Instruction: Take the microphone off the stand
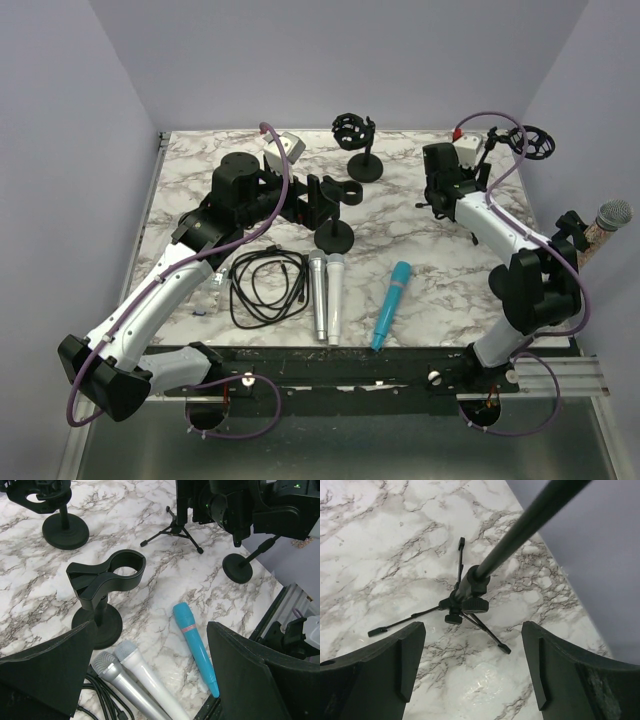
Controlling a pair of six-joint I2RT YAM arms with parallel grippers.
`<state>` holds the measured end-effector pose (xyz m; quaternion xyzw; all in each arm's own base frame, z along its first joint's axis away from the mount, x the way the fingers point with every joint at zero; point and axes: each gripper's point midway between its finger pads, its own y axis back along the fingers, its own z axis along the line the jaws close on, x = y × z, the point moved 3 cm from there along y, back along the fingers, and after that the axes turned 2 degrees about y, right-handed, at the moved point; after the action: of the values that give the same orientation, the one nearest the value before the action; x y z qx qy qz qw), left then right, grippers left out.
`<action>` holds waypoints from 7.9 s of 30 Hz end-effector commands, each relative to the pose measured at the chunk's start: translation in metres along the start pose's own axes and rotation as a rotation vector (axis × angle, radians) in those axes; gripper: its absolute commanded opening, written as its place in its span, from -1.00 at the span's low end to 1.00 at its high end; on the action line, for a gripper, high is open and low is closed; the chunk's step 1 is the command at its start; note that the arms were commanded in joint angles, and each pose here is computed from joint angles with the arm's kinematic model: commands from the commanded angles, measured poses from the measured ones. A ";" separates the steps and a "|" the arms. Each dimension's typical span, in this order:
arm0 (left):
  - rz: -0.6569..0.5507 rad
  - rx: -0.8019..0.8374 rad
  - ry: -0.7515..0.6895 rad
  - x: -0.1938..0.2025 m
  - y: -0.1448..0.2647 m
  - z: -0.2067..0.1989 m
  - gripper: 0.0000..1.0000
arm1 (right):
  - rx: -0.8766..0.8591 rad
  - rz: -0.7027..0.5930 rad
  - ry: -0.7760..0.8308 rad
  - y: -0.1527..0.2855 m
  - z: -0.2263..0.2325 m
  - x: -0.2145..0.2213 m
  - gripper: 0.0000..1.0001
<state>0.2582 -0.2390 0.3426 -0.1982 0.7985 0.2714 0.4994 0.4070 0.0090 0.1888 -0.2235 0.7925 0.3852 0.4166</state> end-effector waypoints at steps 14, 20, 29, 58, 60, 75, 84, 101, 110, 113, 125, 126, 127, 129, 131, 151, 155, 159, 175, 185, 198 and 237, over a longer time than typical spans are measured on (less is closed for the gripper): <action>-0.012 0.024 -0.015 -0.004 0.004 -0.007 0.90 | -0.014 -0.036 -0.288 -0.030 -0.004 0.003 0.24; -0.005 0.022 -0.012 -0.003 0.002 -0.006 0.90 | -0.027 -0.041 -0.191 -0.037 -0.005 -0.003 0.20; 0.002 0.020 -0.010 -0.001 0.000 -0.005 0.90 | -0.034 0.026 -0.105 -0.040 0.000 0.003 -0.17; 0.018 0.036 -0.011 0.003 -0.003 -0.009 0.90 | 0.042 0.046 0.718 -0.048 0.033 0.011 -0.70; 0.021 0.038 -0.011 0.004 -0.004 -0.009 0.90 | 0.052 0.042 0.715 -0.048 0.032 0.004 -0.68; 0.016 0.042 -0.021 0.003 -0.001 -0.013 0.90 | -0.098 0.033 0.341 -0.010 0.024 -0.007 0.41; 0.030 0.054 -0.022 0.006 -0.004 -0.016 0.90 | -0.117 -0.009 -0.031 -0.004 0.013 -0.020 0.64; 0.017 0.067 -0.033 0.002 0.000 -0.021 0.91 | -0.199 0.030 -0.143 -0.035 0.008 -0.014 0.12; 0.015 0.061 -0.039 0.001 0.002 -0.020 0.91 | -0.174 0.052 -0.078 -0.044 0.008 -0.013 -0.03; 0.014 0.061 -0.039 0.001 0.002 -0.020 0.91 | -0.170 0.051 -0.062 -0.046 0.008 -0.012 -0.07; 0.033 0.044 -0.035 0.006 -0.004 -0.015 0.90 | -0.130 0.035 0.034 -0.052 0.002 -0.008 -0.49; 0.035 0.048 -0.035 0.006 -0.005 -0.015 0.91 | -0.128 0.034 0.039 -0.051 0.001 -0.008 -0.53; 0.035 0.051 -0.033 0.006 -0.005 -0.016 0.91 | -0.127 0.030 0.044 -0.051 0.000 -0.009 -0.54; 0.038 0.057 -0.029 0.007 -0.005 -0.017 0.91 | -0.142 0.018 0.059 -0.049 0.000 -0.010 -0.60; 0.039 0.059 -0.027 0.007 -0.006 -0.017 0.91 | -0.151 0.000 0.080 -0.047 0.000 -0.013 -0.75; 0.059 0.082 -0.012 0.011 -0.010 -0.019 0.90 | -0.025 0.035 0.673 -0.049 0.020 -0.008 -0.99; 0.062 0.060 -0.016 0.013 -0.012 -0.015 0.91 | -0.025 0.030 0.614 -0.043 0.025 -0.011 -0.27; 0.062 0.055 -0.024 0.012 -0.011 -0.014 0.91 | -0.077 0.038 0.511 -0.035 0.031 -0.017 0.08; 0.061 0.069 -0.022 0.012 -0.011 -0.016 0.91 | -0.212 -0.276 -0.021 0.052 -0.020 -0.143 0.42; 0.061 0.055 -0.024 0.010 -0.009 -0.016 0.91 | -0.211 -0.401 -0.199 0.066 -0.045 -0.212 0.49; 0.054 0.062 -0.027 0.009 -0.008 -0.017 0.91 | -0.315 -0.287 -0.255 0.013 -0.029 -0.202 0.89; 0.073 0.071 -0.013 0.013 -0.012 -0.017 0.91 | -0.653 0.138 -0.257 0.035 0.013 -0.070 1.00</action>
<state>0.2527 -0.2562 0.3237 -0.1547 0.8086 0.2777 0.4951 0.4598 0.0248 0.2547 -0.2575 0.6204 0.6108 0.4191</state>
